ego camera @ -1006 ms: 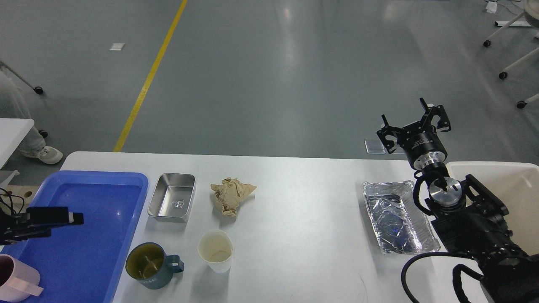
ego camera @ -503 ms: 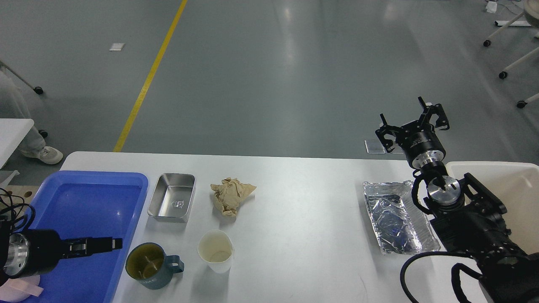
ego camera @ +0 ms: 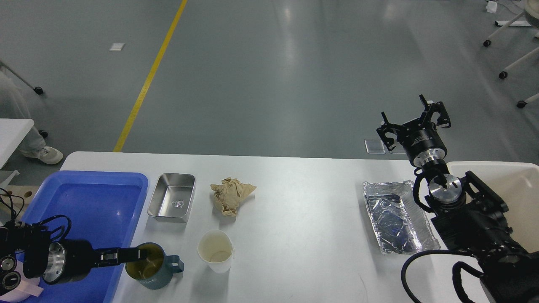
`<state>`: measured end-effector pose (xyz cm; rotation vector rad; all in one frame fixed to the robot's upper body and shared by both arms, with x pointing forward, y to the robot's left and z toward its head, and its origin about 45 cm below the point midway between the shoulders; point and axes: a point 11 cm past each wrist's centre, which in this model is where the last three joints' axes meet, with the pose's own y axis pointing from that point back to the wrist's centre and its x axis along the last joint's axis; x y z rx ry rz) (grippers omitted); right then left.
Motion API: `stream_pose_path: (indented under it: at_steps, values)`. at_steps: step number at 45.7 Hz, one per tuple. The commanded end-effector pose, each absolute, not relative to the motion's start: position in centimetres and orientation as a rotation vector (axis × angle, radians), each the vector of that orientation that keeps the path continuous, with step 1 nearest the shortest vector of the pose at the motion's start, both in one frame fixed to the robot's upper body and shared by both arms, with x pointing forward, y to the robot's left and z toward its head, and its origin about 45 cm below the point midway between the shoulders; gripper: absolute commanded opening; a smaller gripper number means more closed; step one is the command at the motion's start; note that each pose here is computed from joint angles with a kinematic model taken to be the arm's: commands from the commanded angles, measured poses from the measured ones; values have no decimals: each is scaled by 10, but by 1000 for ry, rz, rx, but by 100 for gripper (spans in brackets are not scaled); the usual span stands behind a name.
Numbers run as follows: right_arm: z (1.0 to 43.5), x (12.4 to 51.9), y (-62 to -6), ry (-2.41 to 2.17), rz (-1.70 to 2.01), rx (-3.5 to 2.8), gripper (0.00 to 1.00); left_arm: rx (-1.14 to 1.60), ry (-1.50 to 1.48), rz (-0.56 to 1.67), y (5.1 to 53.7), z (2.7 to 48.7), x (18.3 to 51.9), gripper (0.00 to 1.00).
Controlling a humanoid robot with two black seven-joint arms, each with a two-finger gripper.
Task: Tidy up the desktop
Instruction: 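Reach the left gripper to the teal mug and grasp it, then lift the teal mug and tip it over the blue bin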
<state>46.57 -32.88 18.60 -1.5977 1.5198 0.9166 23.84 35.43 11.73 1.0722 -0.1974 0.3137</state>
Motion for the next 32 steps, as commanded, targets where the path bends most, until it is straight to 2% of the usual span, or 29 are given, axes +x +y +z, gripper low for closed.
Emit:
stream_pose_path:
  at_steps: [1, 7, 13, 20, 32]
  values:
    - [186, 465, -330, 1522, 917, -1597, 100, 1070, -188, 299, 351, 112, 236, 63]
    - [185, 465, -331, 1525, 916, -1598, 100, 1062, -188, 297, 347, 111, 236, 57]
    - [185, 465, -332, 1527, 913, -1596, 100, 1064, -186, 294, 348, 112, 236, 44]
    - [185, 465, -332, 1526, 915, -1596, 100, 1070, -180, 289, 350, 112, 235, 33]
    - [185, 465, -332, 1527, 913, -1596, 100, 1081, -174, 282, 354, 112, 233, 22]
